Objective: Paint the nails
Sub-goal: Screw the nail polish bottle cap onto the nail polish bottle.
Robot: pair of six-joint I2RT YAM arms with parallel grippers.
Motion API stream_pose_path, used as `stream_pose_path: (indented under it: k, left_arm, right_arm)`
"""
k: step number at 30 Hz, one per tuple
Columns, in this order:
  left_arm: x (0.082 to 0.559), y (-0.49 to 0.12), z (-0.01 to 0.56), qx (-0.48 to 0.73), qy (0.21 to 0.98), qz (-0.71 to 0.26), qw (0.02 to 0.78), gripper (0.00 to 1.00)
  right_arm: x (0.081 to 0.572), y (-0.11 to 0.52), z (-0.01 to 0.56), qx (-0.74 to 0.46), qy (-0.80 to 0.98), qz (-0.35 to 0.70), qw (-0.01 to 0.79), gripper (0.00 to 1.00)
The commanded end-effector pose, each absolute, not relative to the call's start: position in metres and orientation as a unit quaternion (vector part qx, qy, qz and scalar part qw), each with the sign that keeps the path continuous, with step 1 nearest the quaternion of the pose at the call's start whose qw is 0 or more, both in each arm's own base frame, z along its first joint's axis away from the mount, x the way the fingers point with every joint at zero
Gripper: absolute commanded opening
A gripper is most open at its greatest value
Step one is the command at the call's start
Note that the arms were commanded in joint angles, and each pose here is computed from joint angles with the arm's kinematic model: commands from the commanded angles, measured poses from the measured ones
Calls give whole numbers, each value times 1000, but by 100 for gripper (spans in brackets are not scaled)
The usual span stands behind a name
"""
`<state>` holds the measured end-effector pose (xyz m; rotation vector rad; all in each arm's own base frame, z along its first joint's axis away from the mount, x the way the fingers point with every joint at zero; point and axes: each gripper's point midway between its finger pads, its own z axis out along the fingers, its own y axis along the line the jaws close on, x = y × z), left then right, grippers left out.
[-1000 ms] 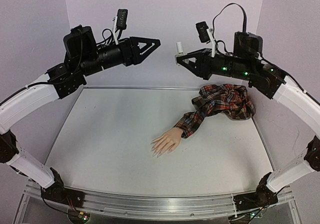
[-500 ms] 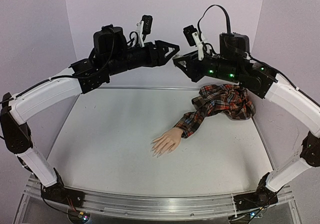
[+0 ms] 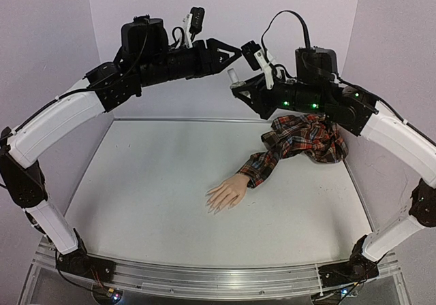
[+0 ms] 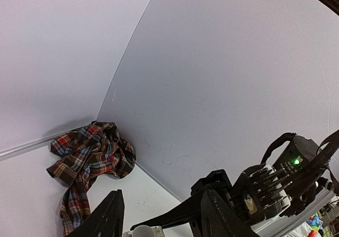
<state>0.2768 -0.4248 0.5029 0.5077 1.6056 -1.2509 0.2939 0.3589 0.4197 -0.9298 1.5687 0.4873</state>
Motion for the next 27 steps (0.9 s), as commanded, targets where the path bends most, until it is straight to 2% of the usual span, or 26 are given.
stream_pose_path:
  k: [1, 4, 7, 12, 22, 25, 27]
  left_arm:
    - [274, -420, 502, 208, 677, -517, 481, 51]
    - [274, -422, 494, 209, 685, -514, 473, 56]
    - [275, -423, 490, 209, 690, -510, 470, 56]
    - [275, -426, 488, 215, 691, -512, 464, 46]
    - [272, -433, 481, 225, 698, -515, 444, 33]
    - [271, -431, 486, 226, 694, -517, 448, 25]
    - [270, -429, 488, 227, 690, -521, 449, 27]
  right_arm:
    - [285, 357, 449, -402, 645, 218, 612, 0]
    - [285, 357, 451, -401, 643, 218, 614, 0]
    - [284, 356, 453, -401, 642, 217, 616, 0]
    - [285, 356, 453, -402, 642, 215, 616, 0]
    - [283, 356, 456, -404, 639, 216, 618, 0]
    - [281, 356, 455, -408, 637, 216, 617, 0]
    - [281, 355, 454, -408, 637, 215, 617, 0]
